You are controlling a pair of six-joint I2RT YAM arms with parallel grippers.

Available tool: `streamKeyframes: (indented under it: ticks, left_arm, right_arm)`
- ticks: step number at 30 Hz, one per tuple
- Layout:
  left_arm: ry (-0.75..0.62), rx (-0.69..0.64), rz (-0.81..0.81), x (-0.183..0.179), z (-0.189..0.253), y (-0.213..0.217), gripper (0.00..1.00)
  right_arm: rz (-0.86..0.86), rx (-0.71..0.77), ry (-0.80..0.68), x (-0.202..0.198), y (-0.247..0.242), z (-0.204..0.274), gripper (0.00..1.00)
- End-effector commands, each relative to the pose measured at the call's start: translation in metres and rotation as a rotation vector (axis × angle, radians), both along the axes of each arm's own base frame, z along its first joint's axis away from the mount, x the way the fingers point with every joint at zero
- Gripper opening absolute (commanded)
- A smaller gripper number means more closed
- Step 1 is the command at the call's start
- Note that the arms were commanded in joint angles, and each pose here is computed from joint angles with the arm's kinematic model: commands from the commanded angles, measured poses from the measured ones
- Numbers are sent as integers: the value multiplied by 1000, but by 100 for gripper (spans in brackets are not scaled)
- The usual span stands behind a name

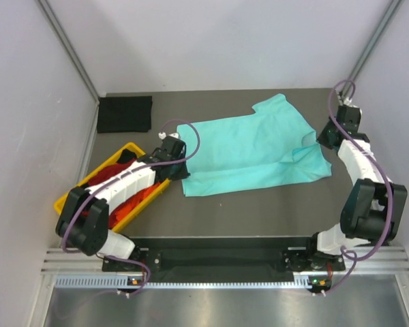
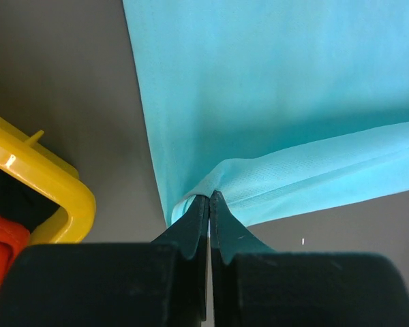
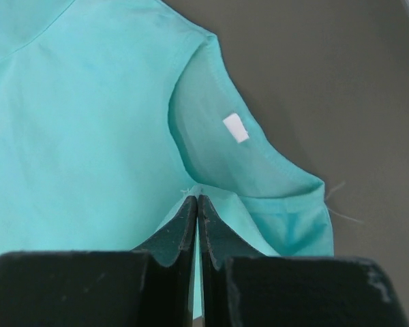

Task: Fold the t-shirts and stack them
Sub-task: Fold the tshirt

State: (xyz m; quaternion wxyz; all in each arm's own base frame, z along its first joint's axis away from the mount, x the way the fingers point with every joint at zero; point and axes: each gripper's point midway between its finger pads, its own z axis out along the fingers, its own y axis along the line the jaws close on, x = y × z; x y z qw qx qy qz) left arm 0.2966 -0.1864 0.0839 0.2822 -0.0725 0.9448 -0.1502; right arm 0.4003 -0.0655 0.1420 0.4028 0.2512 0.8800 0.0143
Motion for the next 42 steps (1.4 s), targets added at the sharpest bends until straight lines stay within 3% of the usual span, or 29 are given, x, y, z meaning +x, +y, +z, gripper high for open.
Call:
streamKeyframes:
  ticks: [1, 9, 24, 42]
  left_arm:
    - [-32, 50, 23, 18, 11, 6, 0]
    - [-14, 82, 36, 25, 3, 9, 0]
    - [32, 152, 36, 39, -15, 15, 0]
    - [69, 225, 63, 50, -29, 21, 0]
  right_arm:
    - [129, -1, -118, 36, 18, 28, 0]
    - [232, -54, -83, 58, 36, 25, 0]
    - [201, -102, 8, 66, 22, 3, 0]
    - [191, -74, 4, 80, 24, 1, 0]
